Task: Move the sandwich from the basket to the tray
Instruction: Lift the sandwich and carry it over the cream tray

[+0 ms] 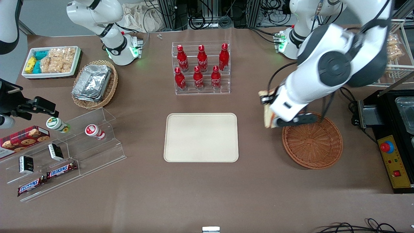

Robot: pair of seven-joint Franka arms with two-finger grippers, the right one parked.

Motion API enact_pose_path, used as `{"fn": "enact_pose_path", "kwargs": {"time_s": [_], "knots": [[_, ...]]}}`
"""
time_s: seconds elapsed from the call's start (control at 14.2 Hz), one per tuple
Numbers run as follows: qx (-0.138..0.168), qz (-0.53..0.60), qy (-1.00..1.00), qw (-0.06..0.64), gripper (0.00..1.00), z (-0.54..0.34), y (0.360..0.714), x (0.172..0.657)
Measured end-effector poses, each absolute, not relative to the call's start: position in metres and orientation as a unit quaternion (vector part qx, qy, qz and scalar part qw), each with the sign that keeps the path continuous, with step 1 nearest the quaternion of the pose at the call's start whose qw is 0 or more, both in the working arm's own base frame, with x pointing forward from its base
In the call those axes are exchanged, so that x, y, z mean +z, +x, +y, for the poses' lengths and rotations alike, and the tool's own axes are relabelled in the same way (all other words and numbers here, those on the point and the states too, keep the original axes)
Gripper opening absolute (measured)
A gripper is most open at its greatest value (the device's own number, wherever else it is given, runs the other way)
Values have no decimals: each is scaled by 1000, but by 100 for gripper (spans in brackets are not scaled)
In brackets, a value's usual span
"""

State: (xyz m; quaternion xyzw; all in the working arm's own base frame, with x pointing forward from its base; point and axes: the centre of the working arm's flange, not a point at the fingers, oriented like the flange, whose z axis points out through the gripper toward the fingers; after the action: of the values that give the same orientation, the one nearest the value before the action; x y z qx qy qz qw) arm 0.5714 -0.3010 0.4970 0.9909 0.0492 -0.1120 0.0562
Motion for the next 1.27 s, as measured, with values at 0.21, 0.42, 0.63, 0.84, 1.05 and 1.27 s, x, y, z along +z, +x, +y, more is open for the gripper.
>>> {"fn": "enact_pose_path", "kwargs": {"time_s": [0.21, 0.42, 0.63, 0.84, 1.05, 1.27], "knots": [[-117, 19, 991, 69, 20, -356, 571, 419], [-106, -12, 992, 67, 20, -398, 570, 332], [-100, -26, 993, 52, 20, -414, 569, 266], [-100, -25, 994, 47, 20, -411, 572, 238], [-101, -27, 994, 45, 20, -411, 573, 228], [-103, -21, 993, 44, 17, -411, 572, 222]]}}
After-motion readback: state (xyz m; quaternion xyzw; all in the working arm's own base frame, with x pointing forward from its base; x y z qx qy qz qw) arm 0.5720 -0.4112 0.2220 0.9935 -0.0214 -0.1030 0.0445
